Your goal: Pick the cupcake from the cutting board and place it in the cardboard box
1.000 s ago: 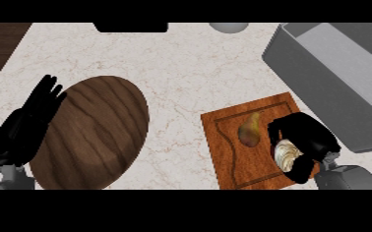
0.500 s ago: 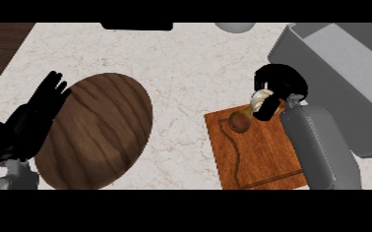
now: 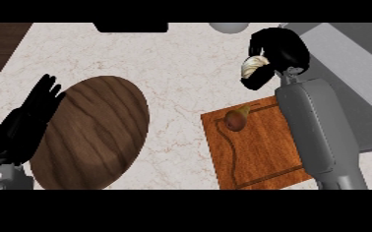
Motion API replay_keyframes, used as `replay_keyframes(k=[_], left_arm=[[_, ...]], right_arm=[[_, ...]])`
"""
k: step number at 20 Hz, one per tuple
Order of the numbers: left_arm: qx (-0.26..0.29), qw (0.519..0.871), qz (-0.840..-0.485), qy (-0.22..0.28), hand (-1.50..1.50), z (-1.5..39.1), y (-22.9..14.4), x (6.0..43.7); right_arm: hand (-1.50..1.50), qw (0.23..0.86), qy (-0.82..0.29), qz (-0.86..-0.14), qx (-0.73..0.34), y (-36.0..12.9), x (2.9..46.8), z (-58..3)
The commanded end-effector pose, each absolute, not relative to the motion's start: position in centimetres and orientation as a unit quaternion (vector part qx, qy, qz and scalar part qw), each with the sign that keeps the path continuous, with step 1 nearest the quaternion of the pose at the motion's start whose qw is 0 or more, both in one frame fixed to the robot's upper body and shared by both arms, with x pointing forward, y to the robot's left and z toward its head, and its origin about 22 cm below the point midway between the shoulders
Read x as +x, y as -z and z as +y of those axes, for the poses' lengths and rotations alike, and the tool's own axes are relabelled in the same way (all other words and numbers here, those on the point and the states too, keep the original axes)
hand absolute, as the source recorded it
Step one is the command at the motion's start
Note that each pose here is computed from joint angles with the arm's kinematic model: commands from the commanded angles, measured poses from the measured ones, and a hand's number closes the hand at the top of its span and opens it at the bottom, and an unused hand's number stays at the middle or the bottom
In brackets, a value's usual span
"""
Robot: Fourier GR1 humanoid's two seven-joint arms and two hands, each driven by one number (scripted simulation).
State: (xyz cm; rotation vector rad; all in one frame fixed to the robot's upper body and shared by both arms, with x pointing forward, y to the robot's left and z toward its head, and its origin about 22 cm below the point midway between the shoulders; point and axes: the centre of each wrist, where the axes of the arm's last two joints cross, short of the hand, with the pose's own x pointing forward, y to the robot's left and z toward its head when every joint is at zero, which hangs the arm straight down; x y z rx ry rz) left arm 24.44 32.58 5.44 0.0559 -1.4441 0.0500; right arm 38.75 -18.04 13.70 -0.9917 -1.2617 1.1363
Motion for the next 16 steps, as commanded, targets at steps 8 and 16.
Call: replay_keyframes(k=[8,16], left_arm=[[0.028,0.745,-0.666,-0.025,0.0,30.3,-4.9,24.7],[0.028,0.75,-0.661,-0.016,0.0,31.8,-5.5,24.6]], right_arm=[[1.5,0.522,-0.312,-0.583,-0.539,-25.2,36.3,-20.2],[1.5,0.538,-0.261,-0.553,-0.58,-25.3,38.3,-23.9]])
